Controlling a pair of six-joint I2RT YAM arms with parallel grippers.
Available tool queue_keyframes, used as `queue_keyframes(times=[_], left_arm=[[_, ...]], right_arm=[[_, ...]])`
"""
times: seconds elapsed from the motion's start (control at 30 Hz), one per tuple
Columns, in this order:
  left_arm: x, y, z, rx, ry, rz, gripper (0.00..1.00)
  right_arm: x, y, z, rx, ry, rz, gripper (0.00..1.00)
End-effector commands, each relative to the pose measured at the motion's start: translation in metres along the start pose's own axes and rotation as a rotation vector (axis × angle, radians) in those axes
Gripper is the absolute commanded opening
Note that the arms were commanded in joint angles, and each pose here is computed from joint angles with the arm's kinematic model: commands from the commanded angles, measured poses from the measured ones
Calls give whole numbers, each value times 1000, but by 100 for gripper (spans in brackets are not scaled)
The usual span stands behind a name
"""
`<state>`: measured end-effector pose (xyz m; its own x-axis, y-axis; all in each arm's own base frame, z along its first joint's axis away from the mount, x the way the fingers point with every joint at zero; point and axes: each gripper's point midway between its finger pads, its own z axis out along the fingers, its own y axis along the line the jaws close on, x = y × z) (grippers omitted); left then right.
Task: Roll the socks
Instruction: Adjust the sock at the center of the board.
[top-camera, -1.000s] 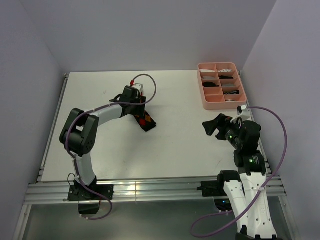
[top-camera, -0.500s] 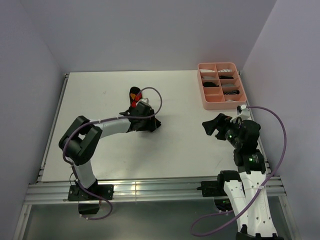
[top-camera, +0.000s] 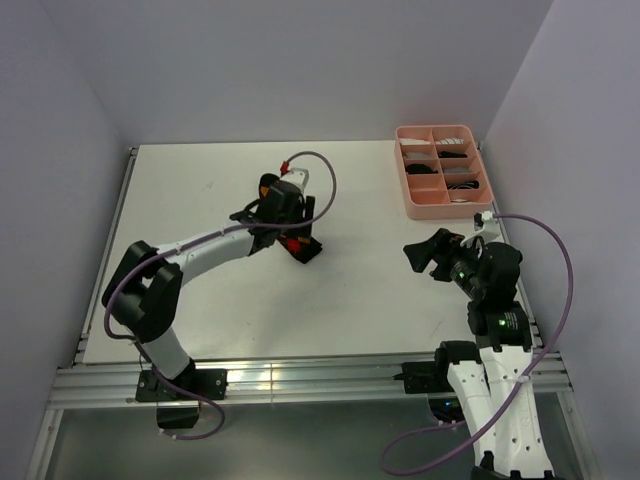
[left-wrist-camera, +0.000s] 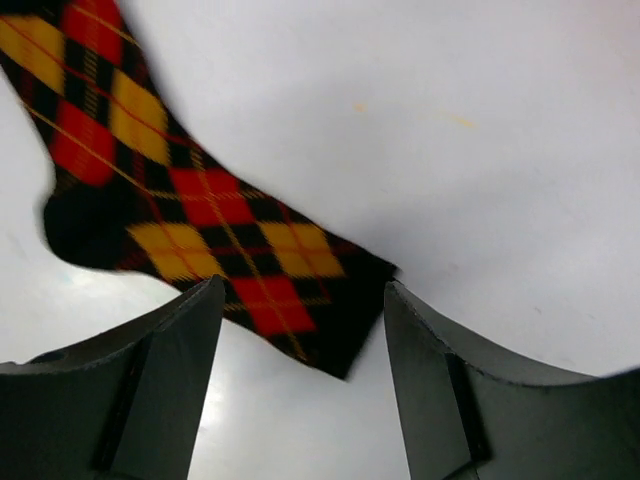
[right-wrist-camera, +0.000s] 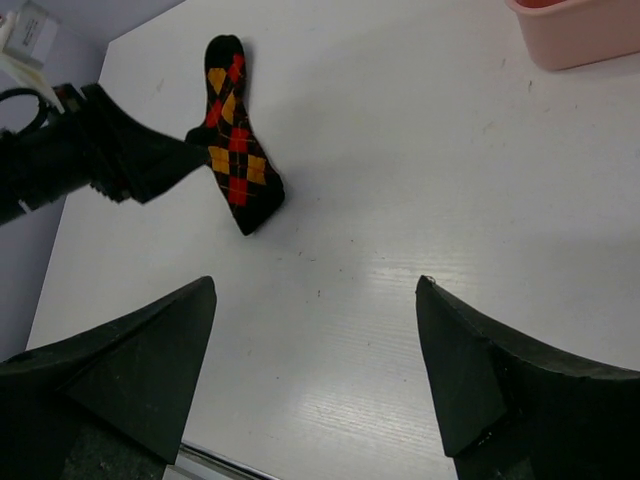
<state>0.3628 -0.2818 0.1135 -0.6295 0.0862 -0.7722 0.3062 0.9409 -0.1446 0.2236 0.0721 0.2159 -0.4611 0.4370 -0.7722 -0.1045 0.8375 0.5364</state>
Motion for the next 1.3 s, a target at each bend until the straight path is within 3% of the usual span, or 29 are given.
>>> queue_keyframes(times=[0.0, 0.2, 0.43, 0.57, 0.8, 0.87, 1.03, 1.13, 1.27], left_arm=[[-43, 34, 21, 4, -81, 122, 70], [-49, 62, 70, 47, -45, 137, 70], [1, 91, 116, -71, 121, 22, 68], [22, 97, 105, -124, 166, -95, 68], [90, 93, 59, -245, 295, -423, 66], [103, 89, 50, -271, 304, -438, 66], [78, 62, 39, -231, 236, -454, 69], [33, 56, 29, -202, 139, -416, 74], [-25, 29, 6, -120, 7, -261, 80]], right_arm=[[0, 10, -3, -54, -12, -12, 87], [0, 15, -10, -68, -23, -11, 87], [1, 12, -17, -46, -37, -15, 87], [4, 9, -18, -35, -40, -6, 87], [8, 5, -11, -30, -32, 13, 87], [9, 5, -9, -33, -25, 17, 87], [11, 4, -4, -40, -9, 20, 87], [10, 5, -2, -44, -9, 18, 87], [10, 3, 2, -42, -3, 22, 88]])
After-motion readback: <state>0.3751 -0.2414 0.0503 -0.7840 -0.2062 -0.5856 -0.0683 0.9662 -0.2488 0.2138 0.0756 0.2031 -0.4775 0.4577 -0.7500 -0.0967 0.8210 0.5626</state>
